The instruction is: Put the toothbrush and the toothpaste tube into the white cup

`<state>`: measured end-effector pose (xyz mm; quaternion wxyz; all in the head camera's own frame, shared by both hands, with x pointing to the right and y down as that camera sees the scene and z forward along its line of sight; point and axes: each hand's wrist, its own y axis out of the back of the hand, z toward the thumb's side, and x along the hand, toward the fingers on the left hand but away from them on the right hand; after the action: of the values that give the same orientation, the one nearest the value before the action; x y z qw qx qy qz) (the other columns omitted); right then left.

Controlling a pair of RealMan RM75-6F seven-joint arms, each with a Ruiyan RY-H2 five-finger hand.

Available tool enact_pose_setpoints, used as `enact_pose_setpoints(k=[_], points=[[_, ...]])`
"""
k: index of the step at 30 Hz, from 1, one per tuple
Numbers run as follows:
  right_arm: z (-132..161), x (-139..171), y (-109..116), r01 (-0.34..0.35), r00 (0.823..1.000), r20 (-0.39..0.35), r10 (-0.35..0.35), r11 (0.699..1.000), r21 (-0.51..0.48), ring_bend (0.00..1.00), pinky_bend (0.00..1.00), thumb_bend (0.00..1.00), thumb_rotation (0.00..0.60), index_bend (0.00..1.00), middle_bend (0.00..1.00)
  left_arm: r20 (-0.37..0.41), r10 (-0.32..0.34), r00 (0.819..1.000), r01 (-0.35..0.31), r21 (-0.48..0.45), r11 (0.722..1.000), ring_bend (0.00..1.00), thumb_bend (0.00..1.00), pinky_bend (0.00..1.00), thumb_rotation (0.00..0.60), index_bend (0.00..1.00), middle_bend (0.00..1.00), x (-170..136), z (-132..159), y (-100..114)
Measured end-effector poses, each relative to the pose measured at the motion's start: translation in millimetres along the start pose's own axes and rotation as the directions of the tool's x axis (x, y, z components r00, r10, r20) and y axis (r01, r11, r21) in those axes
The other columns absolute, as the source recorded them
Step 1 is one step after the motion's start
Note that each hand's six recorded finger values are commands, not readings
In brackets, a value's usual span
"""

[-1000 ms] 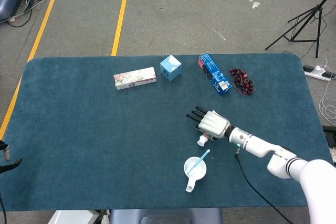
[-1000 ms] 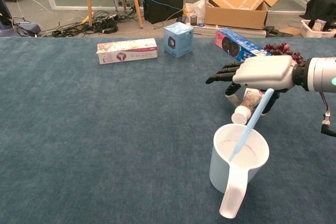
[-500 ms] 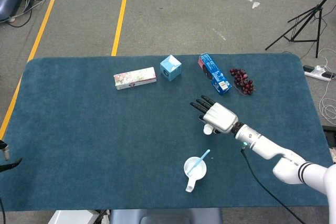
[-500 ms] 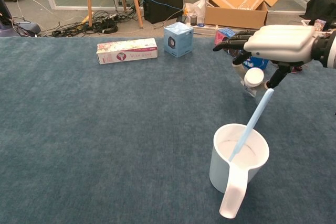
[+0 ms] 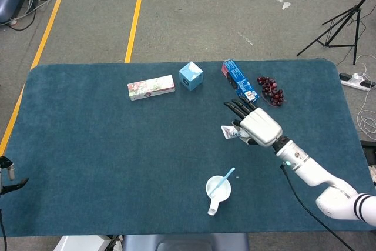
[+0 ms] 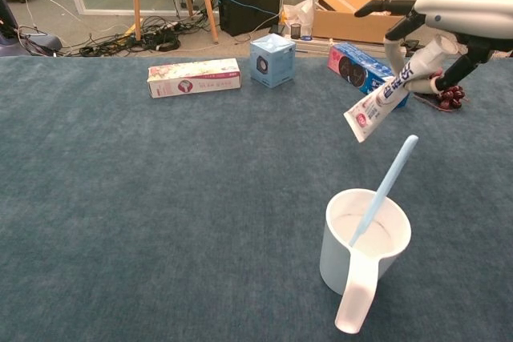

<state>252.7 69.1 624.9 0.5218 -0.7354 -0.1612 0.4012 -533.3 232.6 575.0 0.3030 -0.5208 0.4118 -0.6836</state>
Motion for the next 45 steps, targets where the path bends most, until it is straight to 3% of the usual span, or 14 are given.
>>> enact_pose_setpoints(k=[15,27,45], points=[[20.2,13.2,57.5,0.085,0.996,-0.006,-0.087,0.986,-0.141,0.00,0.05,0.26,0.600,0.64,0.07,0.020,0.022,1.000,-0.022,0.005,1.000,0.38,0.00,0.37,0.600,0.79,0.51,-4.5,6.4,4.8],[54.9,32.8,99.9,0.099,0.992,-0.054,-0.113,0.972,-0.211,0.00,0.05,0.26,0.600,0.64,0.08,0.037,0.032,0.999,-0.032,0.018,0.999,0.38,0.00,0.37,0.600,0.79,0.51,-8.8,14.0,4.9],[87.6,36.5,108.9,0.023,0.987,-0.148,-0.070,0.953,-0.301,0.00,0.05,0.26,0.600,0.64,0.08,0.033,0.038,0.999,-0.038,0.018,0.999,0.38,0.00,0.37,0.600,0.79,0.51,-8.8,13.6,6.3]])
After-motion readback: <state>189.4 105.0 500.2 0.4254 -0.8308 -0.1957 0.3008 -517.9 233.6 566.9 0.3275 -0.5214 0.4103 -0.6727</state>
